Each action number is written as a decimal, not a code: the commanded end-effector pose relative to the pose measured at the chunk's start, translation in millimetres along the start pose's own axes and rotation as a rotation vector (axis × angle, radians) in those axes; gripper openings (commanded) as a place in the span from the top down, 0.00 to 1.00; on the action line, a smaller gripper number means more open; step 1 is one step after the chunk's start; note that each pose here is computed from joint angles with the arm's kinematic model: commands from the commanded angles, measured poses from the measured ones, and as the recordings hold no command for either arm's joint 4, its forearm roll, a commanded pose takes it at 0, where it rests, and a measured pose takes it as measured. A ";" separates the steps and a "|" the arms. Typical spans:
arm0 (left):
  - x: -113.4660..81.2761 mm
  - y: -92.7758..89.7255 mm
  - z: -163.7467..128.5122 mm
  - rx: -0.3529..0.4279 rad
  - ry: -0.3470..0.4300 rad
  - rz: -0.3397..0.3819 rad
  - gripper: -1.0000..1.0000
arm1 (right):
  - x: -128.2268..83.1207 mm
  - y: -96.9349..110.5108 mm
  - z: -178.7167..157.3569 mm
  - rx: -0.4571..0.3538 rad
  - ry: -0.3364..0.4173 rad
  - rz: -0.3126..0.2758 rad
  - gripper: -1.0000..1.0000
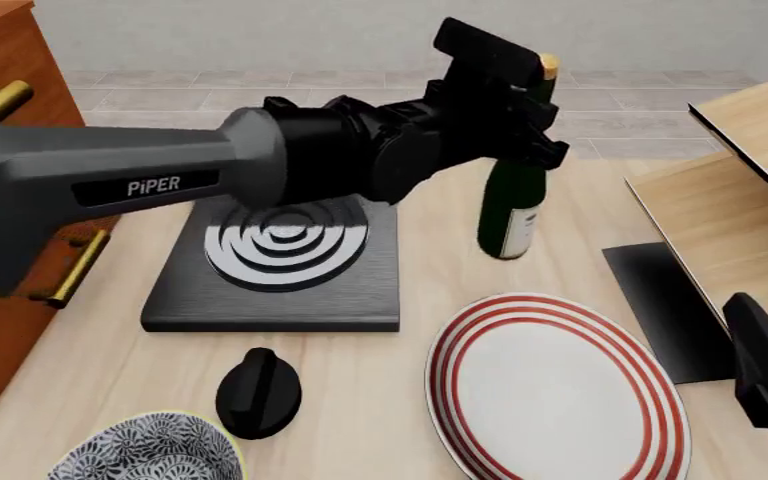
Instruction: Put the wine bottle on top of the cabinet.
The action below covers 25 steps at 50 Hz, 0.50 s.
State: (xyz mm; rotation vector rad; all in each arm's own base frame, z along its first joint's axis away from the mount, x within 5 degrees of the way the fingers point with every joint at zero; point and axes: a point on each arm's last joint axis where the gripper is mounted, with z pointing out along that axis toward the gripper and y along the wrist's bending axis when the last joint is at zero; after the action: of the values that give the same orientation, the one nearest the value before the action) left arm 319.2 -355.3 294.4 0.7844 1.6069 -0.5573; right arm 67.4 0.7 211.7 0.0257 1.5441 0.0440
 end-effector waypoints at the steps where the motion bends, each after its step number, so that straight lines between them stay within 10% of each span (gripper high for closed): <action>1: -38.4 -3.8 -72.7 0.013 -0.035 0.022 1.00 | 0.0 0.1 0.0 -0.002 0.000 -0.001 0.00; 25: -34.8 1.1 -124.3 0.001 -0.038 0.020 1.00 | -0.1 0.2 -0.4 -0.004 -0.002 -0.003 0.00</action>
State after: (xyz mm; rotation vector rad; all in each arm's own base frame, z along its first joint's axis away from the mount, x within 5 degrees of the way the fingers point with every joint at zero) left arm 255.1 -287.4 344.8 0.7853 1.5903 -0.5632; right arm 67.2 0.9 211.8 0.0216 1.5427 0.0445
